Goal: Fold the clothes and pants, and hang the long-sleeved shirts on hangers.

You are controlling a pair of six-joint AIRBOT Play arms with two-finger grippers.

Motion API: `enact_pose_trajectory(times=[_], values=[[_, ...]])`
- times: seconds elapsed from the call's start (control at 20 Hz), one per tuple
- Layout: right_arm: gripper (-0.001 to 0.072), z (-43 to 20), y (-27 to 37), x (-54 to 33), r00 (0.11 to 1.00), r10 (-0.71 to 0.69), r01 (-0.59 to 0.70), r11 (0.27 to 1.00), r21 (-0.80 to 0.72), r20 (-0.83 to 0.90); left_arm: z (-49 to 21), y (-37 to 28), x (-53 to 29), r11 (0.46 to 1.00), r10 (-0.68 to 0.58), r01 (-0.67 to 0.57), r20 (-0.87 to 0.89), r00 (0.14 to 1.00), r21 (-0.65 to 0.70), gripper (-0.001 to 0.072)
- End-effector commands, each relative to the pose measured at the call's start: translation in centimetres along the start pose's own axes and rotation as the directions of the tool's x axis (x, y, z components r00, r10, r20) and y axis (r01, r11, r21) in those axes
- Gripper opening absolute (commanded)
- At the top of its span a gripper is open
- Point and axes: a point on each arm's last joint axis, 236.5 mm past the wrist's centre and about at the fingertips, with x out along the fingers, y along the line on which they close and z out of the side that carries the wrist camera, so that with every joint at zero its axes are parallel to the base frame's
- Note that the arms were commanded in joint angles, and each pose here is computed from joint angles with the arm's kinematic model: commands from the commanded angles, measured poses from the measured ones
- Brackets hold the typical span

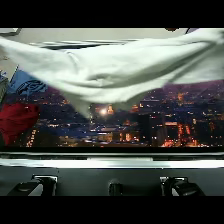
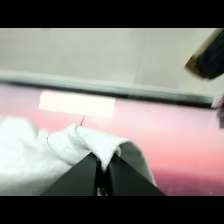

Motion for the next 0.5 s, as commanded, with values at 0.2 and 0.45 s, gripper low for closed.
enact_pose_trajectory(times=[0.2,0.45], values=[[0.0033,1.6,-4.0,-1.5,0.984,-0.171,0.165,0.982,0.094,0.053,0.8,4.4,-5.7,0.972,0.227,-0.223,0.059,0.972,-0.072,0.0019],[0.0034,-10.5,-4.4,15.9,0.927,-0.171,0.231,0.962,0.146,-0.334,-8.6,8.6,7.5,0.952,0.26,-0.295,-0.301,0.917,-0.078,0.0019]])
